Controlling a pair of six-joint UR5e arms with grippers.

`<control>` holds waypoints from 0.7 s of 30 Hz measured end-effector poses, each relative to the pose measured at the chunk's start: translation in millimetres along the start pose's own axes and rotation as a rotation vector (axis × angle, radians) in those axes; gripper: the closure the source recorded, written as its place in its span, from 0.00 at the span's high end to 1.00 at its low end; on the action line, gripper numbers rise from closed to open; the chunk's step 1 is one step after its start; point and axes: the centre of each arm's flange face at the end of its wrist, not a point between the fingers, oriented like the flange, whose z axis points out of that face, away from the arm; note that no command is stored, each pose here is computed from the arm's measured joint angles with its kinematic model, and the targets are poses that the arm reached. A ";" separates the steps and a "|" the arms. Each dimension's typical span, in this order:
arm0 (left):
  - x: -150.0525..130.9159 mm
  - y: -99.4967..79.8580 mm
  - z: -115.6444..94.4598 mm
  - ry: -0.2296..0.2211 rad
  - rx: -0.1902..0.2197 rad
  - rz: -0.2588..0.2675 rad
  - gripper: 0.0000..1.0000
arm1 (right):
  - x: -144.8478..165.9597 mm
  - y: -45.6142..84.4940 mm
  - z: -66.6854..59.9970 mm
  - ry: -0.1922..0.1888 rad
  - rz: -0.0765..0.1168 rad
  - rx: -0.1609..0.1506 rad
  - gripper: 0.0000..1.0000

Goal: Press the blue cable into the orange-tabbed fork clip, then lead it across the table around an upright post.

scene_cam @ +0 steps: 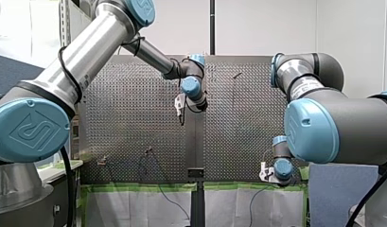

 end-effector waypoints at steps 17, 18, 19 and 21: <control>0.3 0.1 0.1 0.000 0.000 0.000 0.98 | -2.4 0.2 -1.2 -0.015 -0.002 0.000 0.00; 0.3 0.0 0.1 0.000 0.000 0.000 0.98 | -2.3 0.3 -1.2 -0.015 -0.002 0.000 0.00; 0.3 0.0 0.1 0.000 0.000 0.000 0.98 | -2.4 0.3 -1.3 -0.016 -0.002 0.000 0.00; 0.3 0.0 0.1 0.000 0.000 0.000 0.98 | -2.4 0.3 -1.3 -0.016 -0.002 0.000 0.00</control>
